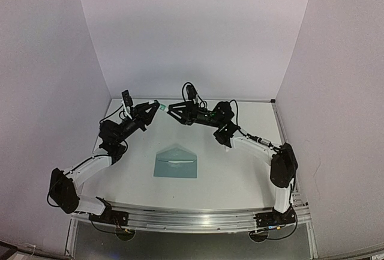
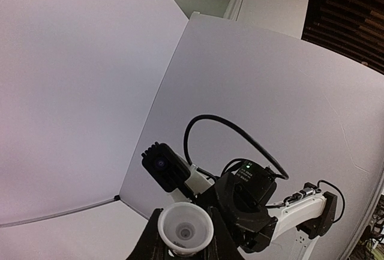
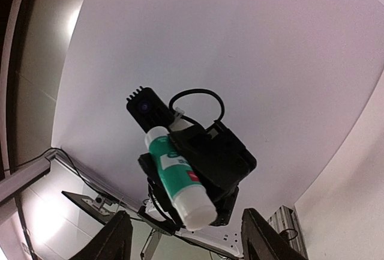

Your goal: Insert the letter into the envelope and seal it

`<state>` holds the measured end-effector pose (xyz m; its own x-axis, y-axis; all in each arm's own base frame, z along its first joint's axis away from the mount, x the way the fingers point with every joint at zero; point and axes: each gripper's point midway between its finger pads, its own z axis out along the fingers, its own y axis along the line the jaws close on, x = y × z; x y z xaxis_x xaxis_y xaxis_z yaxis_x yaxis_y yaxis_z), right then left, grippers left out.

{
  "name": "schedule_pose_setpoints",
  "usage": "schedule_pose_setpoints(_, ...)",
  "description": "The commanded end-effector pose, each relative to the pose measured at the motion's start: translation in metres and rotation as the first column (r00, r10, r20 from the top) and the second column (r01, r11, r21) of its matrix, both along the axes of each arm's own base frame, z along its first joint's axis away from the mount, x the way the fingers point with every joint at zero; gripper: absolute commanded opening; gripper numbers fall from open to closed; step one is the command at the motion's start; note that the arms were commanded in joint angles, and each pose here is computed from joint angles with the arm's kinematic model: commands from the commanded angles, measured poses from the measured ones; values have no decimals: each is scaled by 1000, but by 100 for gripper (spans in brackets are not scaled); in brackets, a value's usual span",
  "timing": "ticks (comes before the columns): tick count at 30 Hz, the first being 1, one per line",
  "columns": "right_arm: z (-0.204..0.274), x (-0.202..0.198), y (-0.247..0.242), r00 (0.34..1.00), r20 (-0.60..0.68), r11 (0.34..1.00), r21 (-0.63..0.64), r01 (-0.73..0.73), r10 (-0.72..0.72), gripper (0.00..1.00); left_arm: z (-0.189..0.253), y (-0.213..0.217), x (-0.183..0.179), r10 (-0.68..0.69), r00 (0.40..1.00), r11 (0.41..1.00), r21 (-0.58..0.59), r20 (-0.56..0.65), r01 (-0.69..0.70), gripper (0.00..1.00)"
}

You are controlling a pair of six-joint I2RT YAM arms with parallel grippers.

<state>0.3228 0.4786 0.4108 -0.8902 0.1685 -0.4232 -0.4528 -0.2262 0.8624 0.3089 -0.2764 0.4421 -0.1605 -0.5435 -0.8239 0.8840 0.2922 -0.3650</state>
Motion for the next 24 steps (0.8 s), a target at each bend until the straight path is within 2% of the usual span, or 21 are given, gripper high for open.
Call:
schedule_pose_setpoints(1,29,-15,6,994,71,993,81,-83,78,55,32,5,-9,-6,997,999,-51,79,10,0)
schedule_pose_setpoints(4,29,-17,12,992,76,991,83,-109,103,52,32,5,-9,-2,997,999,-51,83,6,0)
schedule_pose_setpoints(12,30,-19,16,990,87,989,88,-122,114,30,33,4,-10,4,996,999,-52,90,1,0)
schedule_pose_setpoints(24,33,-20,19,986,104,985,100,-138,128,30,28,2,-12,-2,996,999,-39,90,5,0)
